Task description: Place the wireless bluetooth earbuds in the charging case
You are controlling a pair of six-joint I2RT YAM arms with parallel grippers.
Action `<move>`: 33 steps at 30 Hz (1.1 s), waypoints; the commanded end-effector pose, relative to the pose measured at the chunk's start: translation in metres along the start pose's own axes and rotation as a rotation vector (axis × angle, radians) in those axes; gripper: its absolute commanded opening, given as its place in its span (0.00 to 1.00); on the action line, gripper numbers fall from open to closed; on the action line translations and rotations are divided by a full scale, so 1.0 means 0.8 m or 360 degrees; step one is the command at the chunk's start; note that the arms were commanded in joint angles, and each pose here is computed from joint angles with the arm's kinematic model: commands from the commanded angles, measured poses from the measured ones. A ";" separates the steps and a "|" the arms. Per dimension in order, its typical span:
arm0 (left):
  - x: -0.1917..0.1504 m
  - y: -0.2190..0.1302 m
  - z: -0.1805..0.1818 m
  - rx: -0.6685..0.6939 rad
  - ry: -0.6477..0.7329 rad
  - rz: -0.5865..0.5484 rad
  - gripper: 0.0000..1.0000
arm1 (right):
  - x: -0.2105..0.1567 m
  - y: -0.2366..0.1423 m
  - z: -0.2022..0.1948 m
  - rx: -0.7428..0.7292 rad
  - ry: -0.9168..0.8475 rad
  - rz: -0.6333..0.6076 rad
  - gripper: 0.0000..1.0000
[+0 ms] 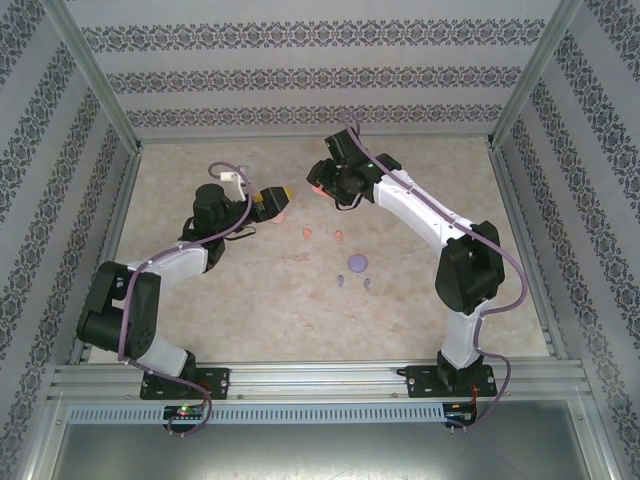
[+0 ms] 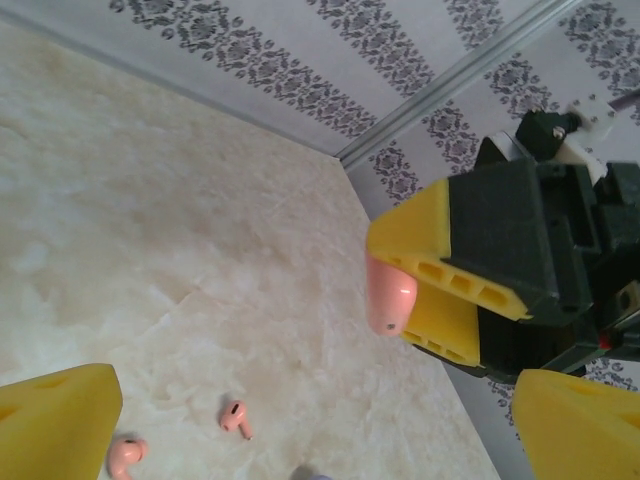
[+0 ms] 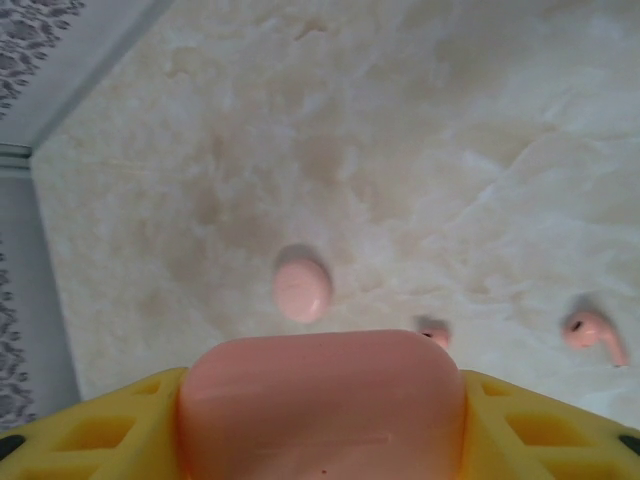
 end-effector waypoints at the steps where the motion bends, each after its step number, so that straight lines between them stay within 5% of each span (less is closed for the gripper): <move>1: 0.005 0.009 -0.018 -0.0170 0.0102 -0.0082 1.00 | 0.001 -0.004 0.025 0.0130 0.0224 -0.0021 0.46; 11: -0.013 0.030 -0.010 -0.0244 0.0085 -0.0074 0.84 | -0.006 0.001 0.043 0.0171 0.0479 -0.0037 0.46; 20: -0.010 0.041 -0.012 -0.0318 0.0112 -0.0037 0.66 | -0.012 0.010 0.054 0.0192 0.0477 0.0012 0.46; 33: 0.000 0.058 -0.009 -0.0361 0.0093 -0.0067 0.53 | -0.022 0.014 0.061 0.0225 0.0457 0.0061 0.45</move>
Point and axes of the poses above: each hand's point on the last joint's axis, 136 mm out from that joint toward the fingers, its own y axis out along the fingers, its own z axis along the line the jaws close on, x = y × z, the point moved 8 cm from there along -y, back along the fingers, and after that the axes turned 1 degree about -y, right-handed, at the moved point
